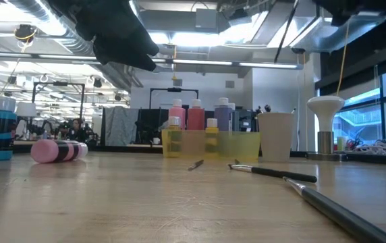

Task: Pick & Place Paint Supplies
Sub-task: Put the silver paint brush into the white cup

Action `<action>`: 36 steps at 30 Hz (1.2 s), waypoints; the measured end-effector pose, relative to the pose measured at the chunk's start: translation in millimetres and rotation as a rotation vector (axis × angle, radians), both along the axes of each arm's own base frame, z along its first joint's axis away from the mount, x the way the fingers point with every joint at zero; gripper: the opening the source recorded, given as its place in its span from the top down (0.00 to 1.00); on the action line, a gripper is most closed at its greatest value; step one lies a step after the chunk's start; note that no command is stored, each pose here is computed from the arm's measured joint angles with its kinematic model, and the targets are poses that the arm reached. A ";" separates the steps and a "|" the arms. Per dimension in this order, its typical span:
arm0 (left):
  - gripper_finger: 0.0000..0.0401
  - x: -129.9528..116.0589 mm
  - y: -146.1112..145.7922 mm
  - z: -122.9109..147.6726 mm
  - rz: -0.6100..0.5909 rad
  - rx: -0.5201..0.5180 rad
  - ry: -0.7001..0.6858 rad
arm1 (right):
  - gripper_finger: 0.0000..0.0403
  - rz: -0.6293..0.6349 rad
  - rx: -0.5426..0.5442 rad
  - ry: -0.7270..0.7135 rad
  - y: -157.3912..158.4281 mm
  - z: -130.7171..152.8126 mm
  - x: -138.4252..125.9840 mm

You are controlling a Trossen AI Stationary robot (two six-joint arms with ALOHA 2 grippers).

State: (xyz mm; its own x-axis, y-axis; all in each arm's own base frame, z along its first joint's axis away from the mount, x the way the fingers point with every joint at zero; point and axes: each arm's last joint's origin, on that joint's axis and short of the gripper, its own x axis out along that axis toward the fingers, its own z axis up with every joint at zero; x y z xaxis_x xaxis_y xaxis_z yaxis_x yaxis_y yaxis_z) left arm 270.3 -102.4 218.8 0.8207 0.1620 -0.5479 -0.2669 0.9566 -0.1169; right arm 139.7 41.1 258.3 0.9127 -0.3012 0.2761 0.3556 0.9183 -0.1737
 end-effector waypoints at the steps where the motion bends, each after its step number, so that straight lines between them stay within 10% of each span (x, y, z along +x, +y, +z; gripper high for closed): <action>1: 0.47 0.0 0.1 0.0 0.000 0.000 0.000 | 1.00 -0.060 0.025 0.011 -4.2 -1.2 0.9; 24: 0.47 0.0 0.0 0.0 0.000 0.000 0.000 | 1.00 -0.483 0.337 0.155 -66.1 -49.5 35.6; 36: 0.47 0.0 0.1 0.0 0.000 0.000 0.000 | 0.98 -0.440 0.413 0.190 -71.6 -65.5 47.4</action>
State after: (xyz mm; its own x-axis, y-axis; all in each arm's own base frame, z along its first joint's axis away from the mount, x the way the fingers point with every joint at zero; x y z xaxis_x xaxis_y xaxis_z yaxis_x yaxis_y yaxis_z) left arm 270.4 -102.4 218.8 0.8207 0.1625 -0.5477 -0.2673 0.9565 -0.1167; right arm 187.1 -30.5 192.8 0.7006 -0.7068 -0.0978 0.7132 0.6978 0.0661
